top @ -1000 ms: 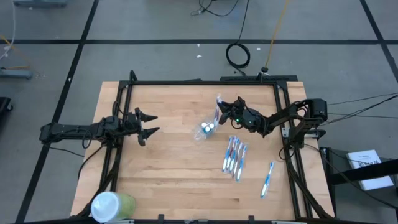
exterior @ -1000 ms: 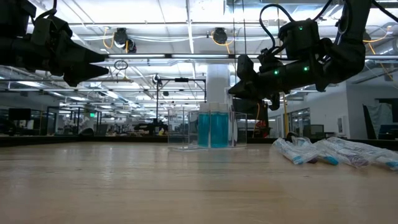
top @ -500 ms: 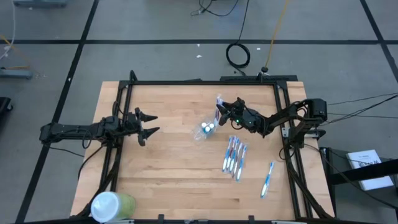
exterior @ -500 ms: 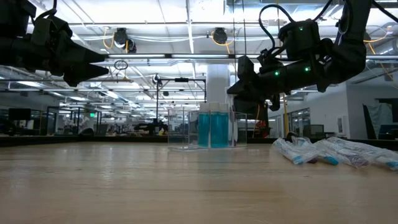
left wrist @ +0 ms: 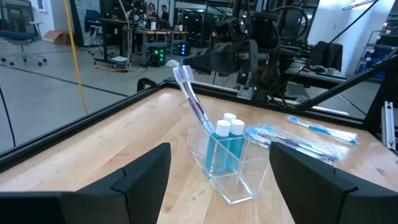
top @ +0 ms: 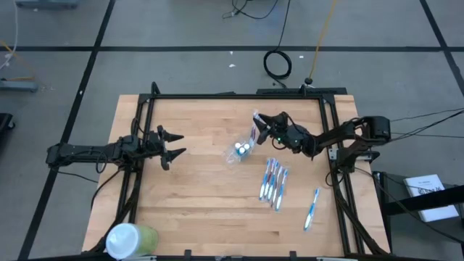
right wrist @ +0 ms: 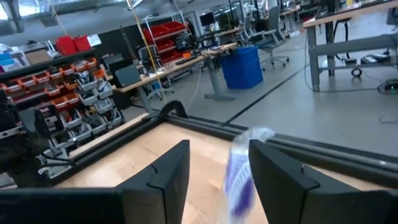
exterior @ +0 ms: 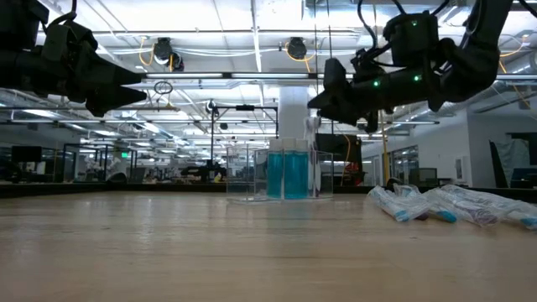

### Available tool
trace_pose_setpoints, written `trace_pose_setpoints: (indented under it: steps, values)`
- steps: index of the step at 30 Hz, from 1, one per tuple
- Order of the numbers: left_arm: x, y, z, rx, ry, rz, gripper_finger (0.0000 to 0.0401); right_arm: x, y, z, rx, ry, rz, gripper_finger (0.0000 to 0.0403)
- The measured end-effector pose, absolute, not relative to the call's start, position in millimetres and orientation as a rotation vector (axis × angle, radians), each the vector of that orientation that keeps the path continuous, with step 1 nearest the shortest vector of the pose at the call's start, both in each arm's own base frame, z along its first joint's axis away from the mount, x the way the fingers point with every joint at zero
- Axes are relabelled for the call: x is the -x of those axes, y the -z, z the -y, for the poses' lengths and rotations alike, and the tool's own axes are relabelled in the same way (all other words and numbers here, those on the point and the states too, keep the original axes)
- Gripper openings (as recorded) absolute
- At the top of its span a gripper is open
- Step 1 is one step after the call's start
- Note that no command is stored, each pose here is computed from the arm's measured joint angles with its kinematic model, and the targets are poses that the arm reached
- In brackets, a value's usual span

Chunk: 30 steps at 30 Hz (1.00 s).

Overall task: Pick & Place toothbrushing station
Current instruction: Put the purple toothbrush into the transparent organizer

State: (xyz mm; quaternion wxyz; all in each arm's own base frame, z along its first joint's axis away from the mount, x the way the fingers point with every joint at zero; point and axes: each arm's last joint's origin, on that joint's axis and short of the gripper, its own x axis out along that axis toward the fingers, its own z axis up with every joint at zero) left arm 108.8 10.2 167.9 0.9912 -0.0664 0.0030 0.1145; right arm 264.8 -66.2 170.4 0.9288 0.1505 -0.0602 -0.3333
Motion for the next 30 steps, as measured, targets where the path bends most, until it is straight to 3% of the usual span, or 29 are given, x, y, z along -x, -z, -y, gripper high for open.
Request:
trace_pose_setpoints:
  steps: [18, 30]
  values:
    - [-109, -168, -10, 0.133, -0.23, -0.006, 0.0283, -254, -205, 44, -0.168, 0.605, 0.123, 0.016]
    - [-109, -168, -10, 0.133, -0.23, -0.006, 0.0283, -254, -223, -7, -0.161, 0.037, 0.173, 0.016]
